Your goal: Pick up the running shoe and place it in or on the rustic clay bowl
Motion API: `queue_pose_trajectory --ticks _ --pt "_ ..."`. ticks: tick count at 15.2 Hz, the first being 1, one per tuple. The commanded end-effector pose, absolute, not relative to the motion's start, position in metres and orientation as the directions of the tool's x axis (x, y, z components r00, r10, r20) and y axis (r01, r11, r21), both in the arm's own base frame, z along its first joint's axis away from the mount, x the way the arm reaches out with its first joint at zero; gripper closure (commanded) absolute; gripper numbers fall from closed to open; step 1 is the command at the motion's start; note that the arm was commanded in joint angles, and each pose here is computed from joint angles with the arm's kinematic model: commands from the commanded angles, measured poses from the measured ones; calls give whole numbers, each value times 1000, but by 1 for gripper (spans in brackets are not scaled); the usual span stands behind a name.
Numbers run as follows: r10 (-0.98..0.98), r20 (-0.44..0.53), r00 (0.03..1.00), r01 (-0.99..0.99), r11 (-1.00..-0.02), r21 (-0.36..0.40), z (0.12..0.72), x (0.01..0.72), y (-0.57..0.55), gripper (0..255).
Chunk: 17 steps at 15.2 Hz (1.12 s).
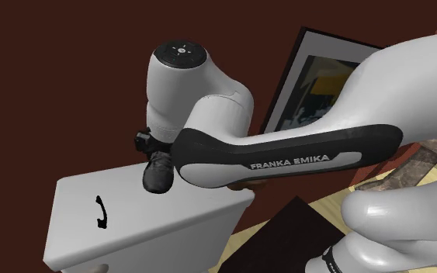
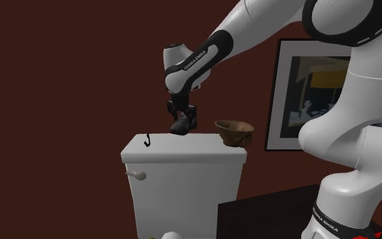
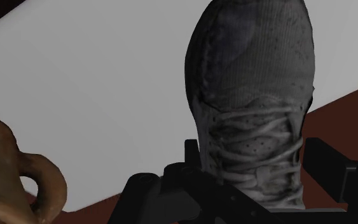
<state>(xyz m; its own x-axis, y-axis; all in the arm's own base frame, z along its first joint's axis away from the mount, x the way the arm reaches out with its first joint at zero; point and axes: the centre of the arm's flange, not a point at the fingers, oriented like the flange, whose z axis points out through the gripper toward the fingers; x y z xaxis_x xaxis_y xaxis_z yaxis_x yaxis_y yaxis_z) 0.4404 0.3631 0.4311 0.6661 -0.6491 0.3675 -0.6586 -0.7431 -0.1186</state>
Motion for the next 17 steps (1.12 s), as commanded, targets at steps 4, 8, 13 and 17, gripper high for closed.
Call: queue_pose_trajectory --ticks 4,8,13,17 --pt "-649 368 666 -659 -743 -119 458 441 363 255" --pt "-649 368 666 -659 -743 -119 479 441 363 255" --pt "-649 368 666 -659 -743 -119 506 441 363 255" --pt "-649 368 666 -659 -743 -119 527 441 363 255"
